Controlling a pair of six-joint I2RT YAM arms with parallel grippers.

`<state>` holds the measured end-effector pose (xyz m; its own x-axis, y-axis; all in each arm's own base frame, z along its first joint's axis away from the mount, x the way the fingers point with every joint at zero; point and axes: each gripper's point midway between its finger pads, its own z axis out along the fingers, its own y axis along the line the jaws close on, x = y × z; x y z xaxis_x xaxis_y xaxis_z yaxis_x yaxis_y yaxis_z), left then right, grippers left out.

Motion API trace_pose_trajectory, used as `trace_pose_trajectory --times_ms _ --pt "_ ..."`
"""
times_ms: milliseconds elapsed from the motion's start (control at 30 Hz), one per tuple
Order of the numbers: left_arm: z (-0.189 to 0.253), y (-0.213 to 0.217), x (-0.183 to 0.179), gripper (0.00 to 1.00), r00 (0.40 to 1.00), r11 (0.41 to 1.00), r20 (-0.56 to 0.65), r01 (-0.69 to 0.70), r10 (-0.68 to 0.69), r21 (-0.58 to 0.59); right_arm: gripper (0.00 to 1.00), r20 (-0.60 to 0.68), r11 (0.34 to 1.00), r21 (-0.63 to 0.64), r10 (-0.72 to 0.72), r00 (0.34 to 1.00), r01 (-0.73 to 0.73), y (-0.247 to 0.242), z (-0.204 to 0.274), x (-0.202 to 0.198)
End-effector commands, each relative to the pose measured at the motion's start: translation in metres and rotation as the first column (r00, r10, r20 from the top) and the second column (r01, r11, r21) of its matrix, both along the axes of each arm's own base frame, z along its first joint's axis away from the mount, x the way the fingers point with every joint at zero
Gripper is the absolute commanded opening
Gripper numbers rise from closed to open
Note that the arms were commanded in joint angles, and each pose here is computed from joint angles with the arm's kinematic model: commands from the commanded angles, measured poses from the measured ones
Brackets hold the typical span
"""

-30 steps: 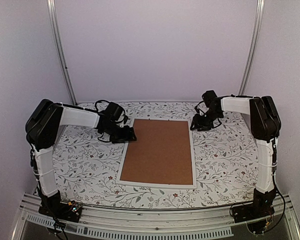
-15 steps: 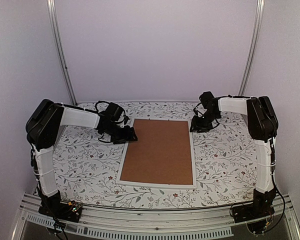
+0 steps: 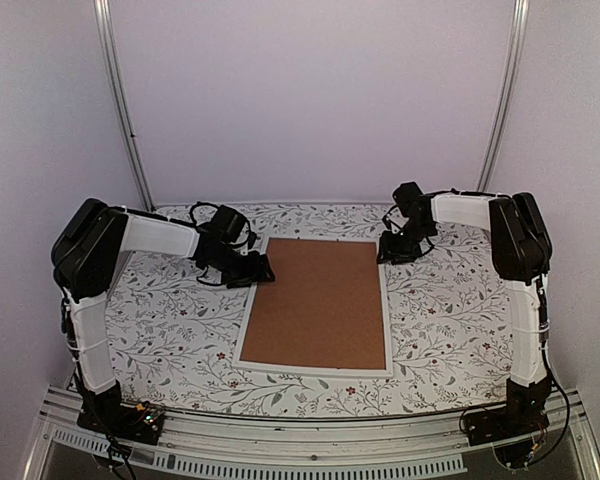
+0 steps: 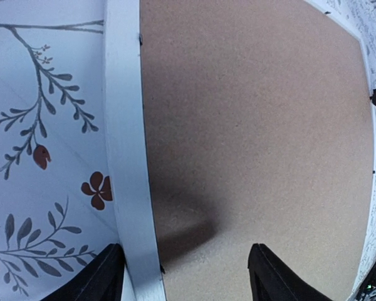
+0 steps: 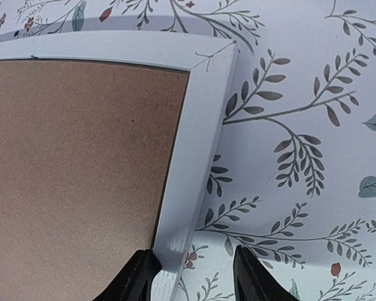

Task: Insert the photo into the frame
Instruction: Press the fastener onto the backboard.

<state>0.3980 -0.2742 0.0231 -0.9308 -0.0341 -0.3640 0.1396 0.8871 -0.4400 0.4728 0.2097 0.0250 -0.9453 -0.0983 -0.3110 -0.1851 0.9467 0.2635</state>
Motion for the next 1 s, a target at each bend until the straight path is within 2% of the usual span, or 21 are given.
trace_pose_trajectory --times_ms 0,367,733,833,967 --pt "-0.010 -0.010 -0.010 0.70 0.999 0.999 -0.023 0.031 -0.031 -0.022 0.47 -0.033 0.999 -0.034 -0.001 0.999 0.000 0.002 -0.015 -0.005" --pt "-0.014 -0.013 -0.015 0.69 0.999 0.999 -0.030 0.041 -0.041 -0.013 0.45 -0.049 0.997 -0.072 -0.009 0.999 0.005 0.006 -0.026 -0.011" --pt "-0.023 -0.020 -0.027 0.68 0.997 0.998 -0.046 0.060 -0.060 0.005 0.44 -0.025 0.984 -0.178 -0.013 1.000 0.008 0.013 -0.029 -0.014" --pt "-0.024 -0.023 -0.030 0.68 0.997 0.998 -0.048 0.067 -0.066 0.007 0.44 -0.005 0.987 -0.159 0.018 1.000 -0.018 0.028 -0.021 -0.014" --pt "-0.024 -0.025 -0.035 0.67 0.997 0.998 -0.048 0.068 -0.067 0.011 0.45 0.056 0.996 -0.069 0.054 0.997 -0.050 0.047 0.008 -0.008"
